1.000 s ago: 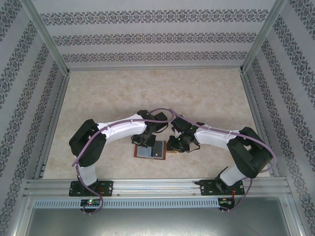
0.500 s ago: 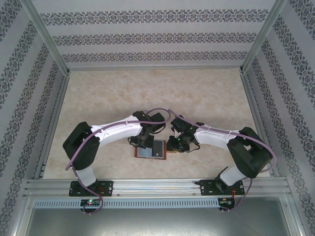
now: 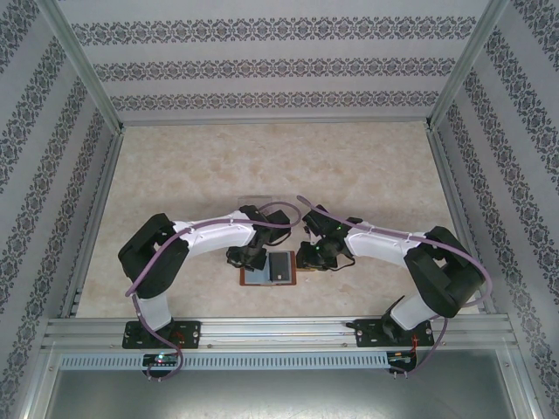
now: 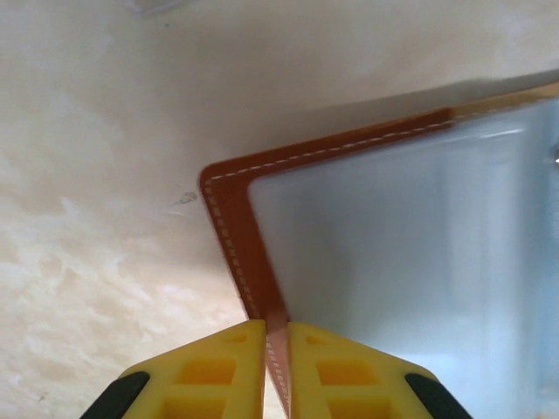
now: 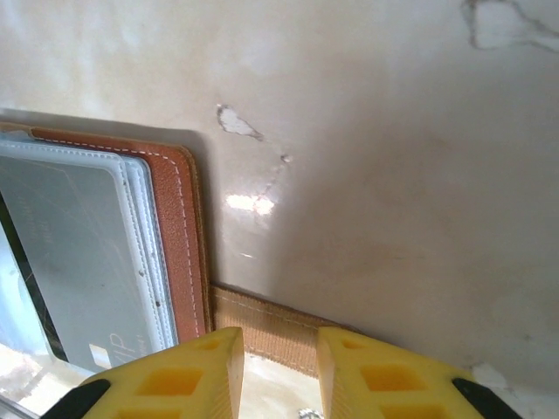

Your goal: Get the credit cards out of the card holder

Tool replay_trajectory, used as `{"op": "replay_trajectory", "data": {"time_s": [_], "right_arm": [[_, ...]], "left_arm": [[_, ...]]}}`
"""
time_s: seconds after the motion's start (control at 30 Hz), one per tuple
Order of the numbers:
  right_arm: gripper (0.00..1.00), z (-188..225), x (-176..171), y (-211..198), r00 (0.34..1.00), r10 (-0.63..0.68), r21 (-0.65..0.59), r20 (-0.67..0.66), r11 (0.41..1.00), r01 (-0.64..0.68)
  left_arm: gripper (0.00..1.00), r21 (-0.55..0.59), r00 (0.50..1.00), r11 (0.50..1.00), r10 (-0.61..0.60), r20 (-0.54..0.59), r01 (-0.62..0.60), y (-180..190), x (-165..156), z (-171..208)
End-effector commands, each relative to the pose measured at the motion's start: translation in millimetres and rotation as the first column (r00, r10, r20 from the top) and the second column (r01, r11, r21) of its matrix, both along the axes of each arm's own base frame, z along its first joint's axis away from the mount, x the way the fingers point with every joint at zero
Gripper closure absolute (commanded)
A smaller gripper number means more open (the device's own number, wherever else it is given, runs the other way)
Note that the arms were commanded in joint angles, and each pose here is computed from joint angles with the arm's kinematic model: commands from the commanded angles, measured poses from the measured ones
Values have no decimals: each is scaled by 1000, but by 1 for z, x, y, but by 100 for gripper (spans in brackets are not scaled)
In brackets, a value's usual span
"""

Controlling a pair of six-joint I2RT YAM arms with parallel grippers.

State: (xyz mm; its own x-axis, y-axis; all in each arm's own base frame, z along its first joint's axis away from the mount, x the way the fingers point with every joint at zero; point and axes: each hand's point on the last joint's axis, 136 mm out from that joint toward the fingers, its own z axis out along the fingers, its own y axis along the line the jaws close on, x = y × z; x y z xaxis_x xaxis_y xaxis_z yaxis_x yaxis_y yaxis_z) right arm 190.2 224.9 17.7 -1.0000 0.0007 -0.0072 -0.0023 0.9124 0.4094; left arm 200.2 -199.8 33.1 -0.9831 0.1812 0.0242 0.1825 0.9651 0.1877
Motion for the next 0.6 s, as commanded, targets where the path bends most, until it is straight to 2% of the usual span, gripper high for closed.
{"op": "replay_trajectory", "data": {"time_s": [0.0, 0.17, 0.3, 0.47, 0.57], "right_arm": [[69, 2, -5, -14, 1000, -8, -66, 4, 998, 8], [67, 14, -2, -10, 1000, -12, -47, 23, 999, 13], [67, 21, 0, -3, 999, -15, -19, 28, 1000, 16], [67, 26, 3, 8, 999, -17, 15, 34, 1000, 16], [66, 27, 4, 18, 1000, -12, 45, 28, 999, 11]], "left_arm": [[84, 61, 1000, 998, -1, 8, 1, 19, -4, 9], [82, 7, 999, 1000, 7, 47, -8, 17, 0, 22], [77, -148, 993, 989, 35, 109, -19, -3, 6, 35], [75, -337, 988, 941, 84, 132, -35, -30, 10, 43], [73, -454, 986, 889, 118, 118, -52, -48, 13, 43]]}}
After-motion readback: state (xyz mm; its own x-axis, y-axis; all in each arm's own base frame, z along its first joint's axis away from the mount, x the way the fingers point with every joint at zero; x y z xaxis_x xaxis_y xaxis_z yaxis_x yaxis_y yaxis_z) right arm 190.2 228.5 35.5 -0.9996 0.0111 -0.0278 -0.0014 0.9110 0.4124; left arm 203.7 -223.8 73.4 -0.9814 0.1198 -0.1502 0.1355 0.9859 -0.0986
